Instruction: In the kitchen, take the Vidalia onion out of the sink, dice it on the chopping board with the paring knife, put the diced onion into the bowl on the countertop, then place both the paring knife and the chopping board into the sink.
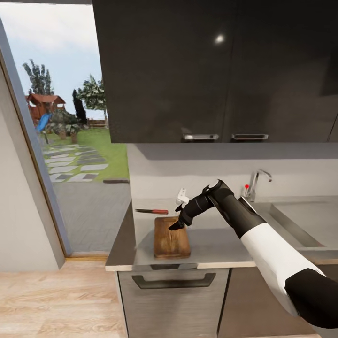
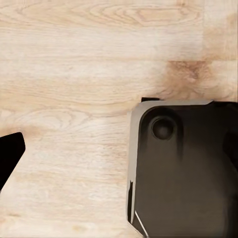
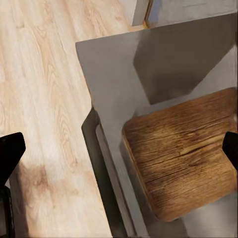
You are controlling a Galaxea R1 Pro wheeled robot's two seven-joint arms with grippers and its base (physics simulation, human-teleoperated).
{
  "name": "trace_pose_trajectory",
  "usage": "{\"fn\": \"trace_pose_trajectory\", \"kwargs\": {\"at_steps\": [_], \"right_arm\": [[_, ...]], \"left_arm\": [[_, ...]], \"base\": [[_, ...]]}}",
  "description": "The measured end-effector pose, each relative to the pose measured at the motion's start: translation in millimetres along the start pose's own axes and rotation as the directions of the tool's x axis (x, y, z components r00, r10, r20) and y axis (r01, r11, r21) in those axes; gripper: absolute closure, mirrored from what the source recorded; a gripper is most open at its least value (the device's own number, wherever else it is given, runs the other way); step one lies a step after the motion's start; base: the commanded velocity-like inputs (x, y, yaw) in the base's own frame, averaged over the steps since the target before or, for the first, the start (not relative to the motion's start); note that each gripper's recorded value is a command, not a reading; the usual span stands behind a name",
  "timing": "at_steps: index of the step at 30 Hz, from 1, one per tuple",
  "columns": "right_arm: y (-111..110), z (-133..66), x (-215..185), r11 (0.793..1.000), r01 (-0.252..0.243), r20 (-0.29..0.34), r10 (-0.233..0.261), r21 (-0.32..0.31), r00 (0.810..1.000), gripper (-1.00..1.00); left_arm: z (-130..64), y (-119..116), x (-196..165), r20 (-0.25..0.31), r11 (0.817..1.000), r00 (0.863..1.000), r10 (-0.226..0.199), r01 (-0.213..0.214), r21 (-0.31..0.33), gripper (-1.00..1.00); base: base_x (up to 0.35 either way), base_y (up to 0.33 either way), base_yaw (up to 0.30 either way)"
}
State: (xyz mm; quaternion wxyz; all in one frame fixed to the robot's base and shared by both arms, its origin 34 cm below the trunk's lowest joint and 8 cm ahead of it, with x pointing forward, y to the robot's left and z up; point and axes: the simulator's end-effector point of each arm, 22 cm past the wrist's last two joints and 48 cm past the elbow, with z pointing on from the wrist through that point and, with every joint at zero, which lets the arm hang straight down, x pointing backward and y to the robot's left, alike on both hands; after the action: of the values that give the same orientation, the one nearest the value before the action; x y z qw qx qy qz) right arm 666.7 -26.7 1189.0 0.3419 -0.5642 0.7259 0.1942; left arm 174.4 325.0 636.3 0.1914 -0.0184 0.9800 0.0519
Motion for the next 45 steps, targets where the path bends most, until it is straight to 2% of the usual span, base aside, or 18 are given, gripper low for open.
{"fn": "trace_pose_trajectory", "kwargs": {"at_steps": [14,19,22,26,34,45], "right_arm": [[-3,-1.1,6,1.0,0.002,-0.01,-0.002,0.006,1.0,-1.0],[-5,-1.0,11,1.0,0.004,-0.024,-0.004,0.009,1.0,-1.0],[1,6.1,18,1.0,0.028,-0.061,-0.028,0.0,0.998,-1.0],[4,9.9,21,0.999,0.042,-0.08,-0.042,-0.005,0.996,-1.0],[4,14.8,31,1.0,0.021,-0.1,-0.023,-0.015,0.995,-1.0],[4,15.5,33,0.999,0.048,-0.094,-0.05,-0.026,0.994,-1.0]], "left_arm": [[-0.9,1,4,-0.01,1.0,1.0,0.0,0.0,-0.001,-1.0],[-0.9,0,4,-0.01,1.0,1.0,0.001,-0.001,0.0,-1.0],[-0.9,0,4,-0.011,1.0,1.0,0.0,0.0,0.0,-1.0],[-1.3,0,6,-0.014,1.0,1.0,0.001,-0.001,0.0,-1.0],[-1.9,0,8,-0.02,1.0,1.0,0.001,-0.001,0.0,-1.0],[-2.0,-1,9,-0.021,1.0,1.0,0.0,0.0,0.001,-1.0]], "base": [[0.25,0.0,0.0],[0.059,0.0,0.0],[0.009,0.0,0.0],[0.002,0.0,0.0],[0.013,0.0,0.0],[0.127,-0.037,0.0]]}}
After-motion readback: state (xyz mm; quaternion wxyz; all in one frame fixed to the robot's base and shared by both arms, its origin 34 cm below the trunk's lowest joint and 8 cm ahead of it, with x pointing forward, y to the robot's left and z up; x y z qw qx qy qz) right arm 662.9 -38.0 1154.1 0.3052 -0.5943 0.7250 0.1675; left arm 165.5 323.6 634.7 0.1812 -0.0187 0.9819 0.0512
